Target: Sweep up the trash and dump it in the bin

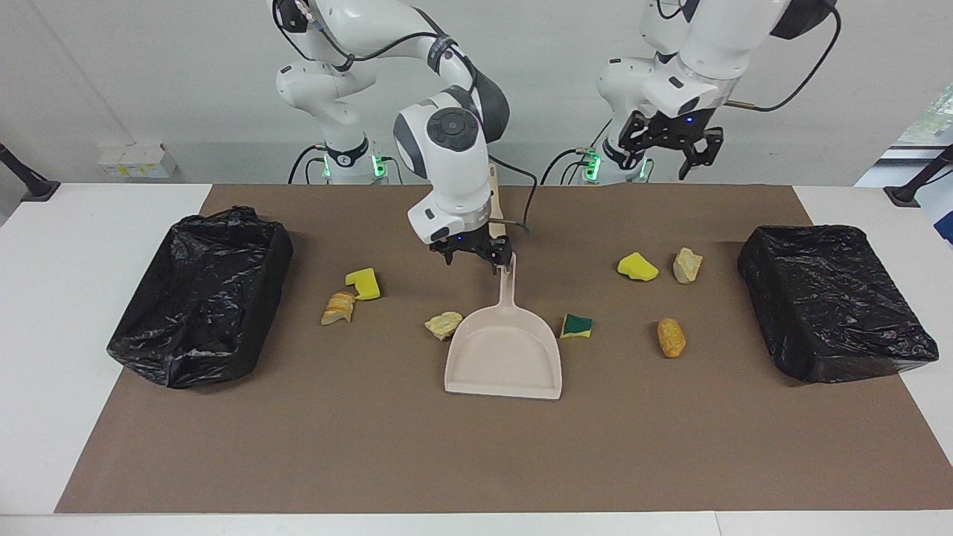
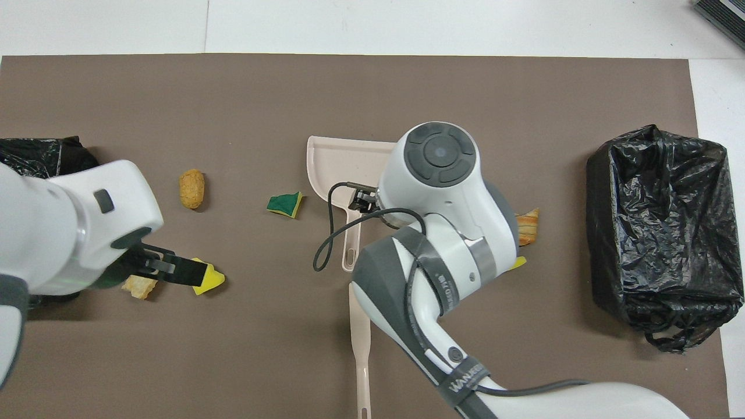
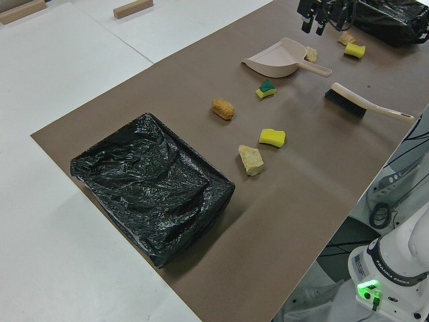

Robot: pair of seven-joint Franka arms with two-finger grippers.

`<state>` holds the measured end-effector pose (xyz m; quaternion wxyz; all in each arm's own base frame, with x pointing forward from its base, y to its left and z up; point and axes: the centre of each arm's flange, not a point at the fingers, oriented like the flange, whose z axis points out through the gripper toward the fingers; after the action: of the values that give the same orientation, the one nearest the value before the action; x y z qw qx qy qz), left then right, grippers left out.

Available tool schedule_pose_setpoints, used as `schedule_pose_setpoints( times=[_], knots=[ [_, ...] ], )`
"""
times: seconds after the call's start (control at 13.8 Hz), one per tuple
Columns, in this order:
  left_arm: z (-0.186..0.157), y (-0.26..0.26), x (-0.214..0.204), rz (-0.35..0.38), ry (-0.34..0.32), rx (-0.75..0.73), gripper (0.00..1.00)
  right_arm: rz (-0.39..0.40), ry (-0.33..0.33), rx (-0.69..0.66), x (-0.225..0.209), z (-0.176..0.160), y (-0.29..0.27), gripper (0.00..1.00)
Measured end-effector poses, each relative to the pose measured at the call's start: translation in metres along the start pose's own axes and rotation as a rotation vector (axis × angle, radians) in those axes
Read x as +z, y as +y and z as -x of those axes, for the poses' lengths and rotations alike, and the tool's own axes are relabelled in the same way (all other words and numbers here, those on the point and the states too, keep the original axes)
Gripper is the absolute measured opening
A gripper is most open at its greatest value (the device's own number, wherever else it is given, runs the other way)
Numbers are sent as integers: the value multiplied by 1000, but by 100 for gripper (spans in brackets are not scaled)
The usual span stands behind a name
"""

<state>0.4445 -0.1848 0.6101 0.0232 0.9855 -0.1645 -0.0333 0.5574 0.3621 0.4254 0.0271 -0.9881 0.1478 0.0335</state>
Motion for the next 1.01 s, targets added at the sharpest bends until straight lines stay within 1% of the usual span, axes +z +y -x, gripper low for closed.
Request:
schedule_pose_setpoints(
  times=[0.22, 0.43, 0.58, 0.72, 0.8, 0.87, 0.94, 1.01],
  knots=[
    [30, 53, 40, -8, -23, 34, 100, 44, -10, -39, 36, 11, -25, 100],
    [59, 106, 78, -15, -38, 58, 100, 59, -12, -48, 54, 6, -29, 100],
    [83, 127, 96, 19, -50, 65, 100, 63, -17, -88, 59, 6, -30, 97],
    [97, 137, 107, 39, -37, 52, 100, 64, -22, -148, 61, 8, -32, 83],
    [101, 143, 113, 44, -22, 42, 100, 66, -25, -183, 63, 13, -36, 83],
    [105, 152, 122, 47, -12, 37, 100, 68, -26, -207, 65, 18, -40, 81],
    [111, 164, 133, 49, 0, 31, 100, 64, -22, -223, 65, 21, -43, 78],
    [118, 177, 146, 52, 13, 23, 100, 53, -12, -234, 64, 24, -47, 78]
  ],
)
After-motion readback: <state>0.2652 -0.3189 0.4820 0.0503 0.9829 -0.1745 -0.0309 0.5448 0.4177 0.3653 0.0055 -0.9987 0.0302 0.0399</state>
